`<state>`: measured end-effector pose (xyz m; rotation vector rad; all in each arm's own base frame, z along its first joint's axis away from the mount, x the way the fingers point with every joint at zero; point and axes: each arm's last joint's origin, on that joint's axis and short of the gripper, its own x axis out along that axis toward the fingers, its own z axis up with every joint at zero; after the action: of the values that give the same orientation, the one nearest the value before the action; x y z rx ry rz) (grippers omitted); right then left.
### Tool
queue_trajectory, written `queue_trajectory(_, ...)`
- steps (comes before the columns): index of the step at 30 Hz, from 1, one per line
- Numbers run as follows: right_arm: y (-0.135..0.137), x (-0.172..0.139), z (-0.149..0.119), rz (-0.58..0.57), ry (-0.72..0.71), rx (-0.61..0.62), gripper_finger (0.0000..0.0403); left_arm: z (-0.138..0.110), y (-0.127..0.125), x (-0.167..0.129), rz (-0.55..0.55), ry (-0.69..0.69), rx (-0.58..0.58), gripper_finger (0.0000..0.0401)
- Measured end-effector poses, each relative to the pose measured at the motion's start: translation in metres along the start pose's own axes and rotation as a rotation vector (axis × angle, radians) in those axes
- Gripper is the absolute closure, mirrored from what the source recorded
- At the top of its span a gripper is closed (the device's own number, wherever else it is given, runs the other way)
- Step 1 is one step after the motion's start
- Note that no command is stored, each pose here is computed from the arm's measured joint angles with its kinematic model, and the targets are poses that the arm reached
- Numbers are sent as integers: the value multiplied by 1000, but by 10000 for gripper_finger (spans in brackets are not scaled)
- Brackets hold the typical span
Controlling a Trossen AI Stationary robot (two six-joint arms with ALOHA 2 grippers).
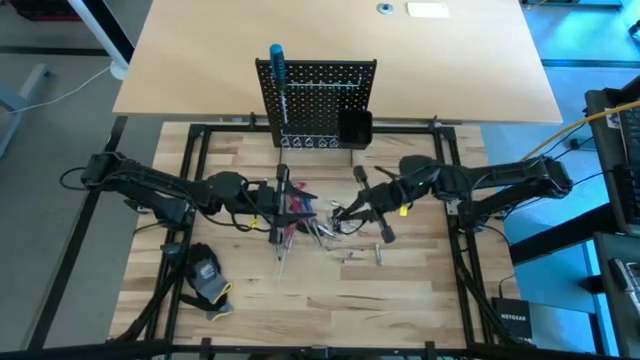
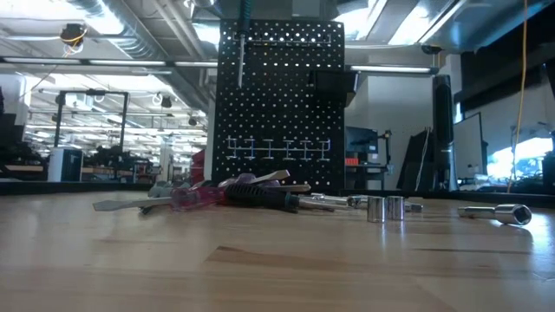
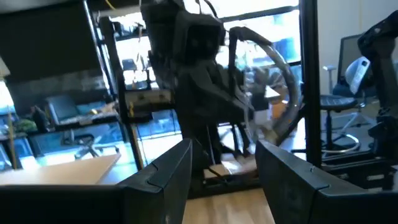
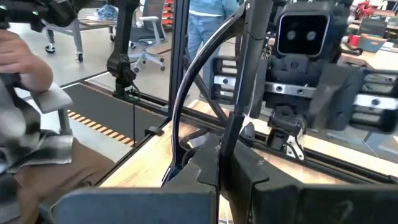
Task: Hang tools onto peg board
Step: Hang the black safety goggles on the peg board
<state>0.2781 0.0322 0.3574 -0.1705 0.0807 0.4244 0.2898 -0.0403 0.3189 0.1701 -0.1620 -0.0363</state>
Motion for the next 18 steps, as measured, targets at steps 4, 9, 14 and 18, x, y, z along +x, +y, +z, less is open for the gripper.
queue_trajectory(4, -4, 12, -7, -3, -4, -1, 389, -1, -1, 0, -19, 8, 2, 233)
queue_trajectory(9, -5, 16, -9, -5, -9, -3, 389, -2, -5, 0, -168, -5, -4, 233)
queue_trajectory(14, -5, 17, -9, -5, -12, -6, 388, -3, -4, 0, -175, -4, -8, 233)
queue_trajectory(18, -6, 24, -15, 6, 1, -1, 388, -10, -1, 6, -160, -3, -36, 233)
